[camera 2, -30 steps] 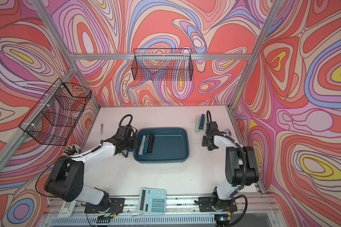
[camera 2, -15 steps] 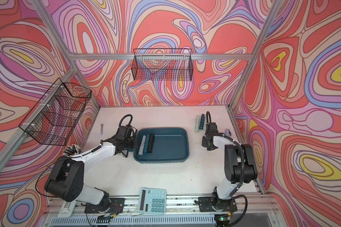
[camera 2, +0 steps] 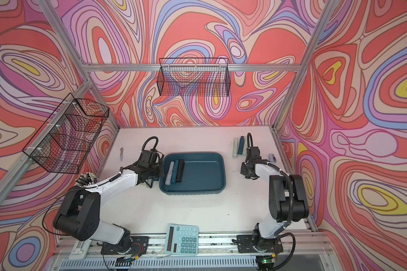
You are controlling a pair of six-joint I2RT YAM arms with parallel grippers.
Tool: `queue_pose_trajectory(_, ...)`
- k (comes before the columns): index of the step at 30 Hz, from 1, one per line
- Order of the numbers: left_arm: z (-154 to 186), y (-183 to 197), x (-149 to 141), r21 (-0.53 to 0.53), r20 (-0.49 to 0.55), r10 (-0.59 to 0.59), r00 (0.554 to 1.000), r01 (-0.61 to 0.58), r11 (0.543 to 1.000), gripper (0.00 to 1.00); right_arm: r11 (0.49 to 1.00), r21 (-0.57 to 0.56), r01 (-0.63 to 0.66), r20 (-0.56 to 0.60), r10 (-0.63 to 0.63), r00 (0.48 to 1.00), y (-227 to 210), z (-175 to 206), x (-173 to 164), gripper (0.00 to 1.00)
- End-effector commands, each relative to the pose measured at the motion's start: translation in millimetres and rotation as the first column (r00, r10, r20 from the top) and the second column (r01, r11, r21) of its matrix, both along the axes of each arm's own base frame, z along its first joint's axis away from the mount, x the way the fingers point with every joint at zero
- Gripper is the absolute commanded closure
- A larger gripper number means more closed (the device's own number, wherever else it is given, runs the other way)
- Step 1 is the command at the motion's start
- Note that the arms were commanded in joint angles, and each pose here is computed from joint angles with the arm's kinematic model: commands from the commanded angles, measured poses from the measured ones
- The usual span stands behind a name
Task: Put the pruning pliers into the storage box
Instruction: Pick up the pruning pliers from the center of the board.
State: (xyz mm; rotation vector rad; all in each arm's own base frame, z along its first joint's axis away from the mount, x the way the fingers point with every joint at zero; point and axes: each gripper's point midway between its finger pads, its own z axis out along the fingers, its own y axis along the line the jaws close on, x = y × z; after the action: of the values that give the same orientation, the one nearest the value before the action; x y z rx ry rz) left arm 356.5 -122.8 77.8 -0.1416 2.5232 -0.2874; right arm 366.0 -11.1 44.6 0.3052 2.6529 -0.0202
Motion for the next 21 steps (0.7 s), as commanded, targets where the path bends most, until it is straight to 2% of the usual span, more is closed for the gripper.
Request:
queue_pose_trajectory(1, -14.9, 7.0, -14.6, 0.038, -0.070, -0.009, 0.998, 0.011, 0.999, 0.96, 0.999, 0.037, 0.006, 0.063, -0.009, 0.998, 4.2, 20.4, 1.2, 0.74)
queue_pose_trajectory(5, -12.6, 7.9, -14.4, 0.041, -0.066, -0.004, 0.998, 0.007, 0.999, 0.96, 0.997, 0.078, -0.005, 0.113, -0.004, 0.994, 14.0, 38.4, -0.2, 0.75)
queue_pose_trajectory(11, -14.0, 8.1, -15.1, 0.035, -0.071, 0.007, 0.997, -0.005, 0.999, 0.96, 0.995, 0.079, -0.055, 0.181, 0.040, 0.983, 43.1, 72.0, -0.2, 0.76)
queue_pose_trajectory(21, -14.4, 7.0, -13.3, 0.024, -0.071, 0.017, 0.997, -0.016, 1.000, 0.96, 0.965, 0.142, -0.219, 0.292, 0.171, 0.941, 151.1, 111.4, -1.7, 0.76)
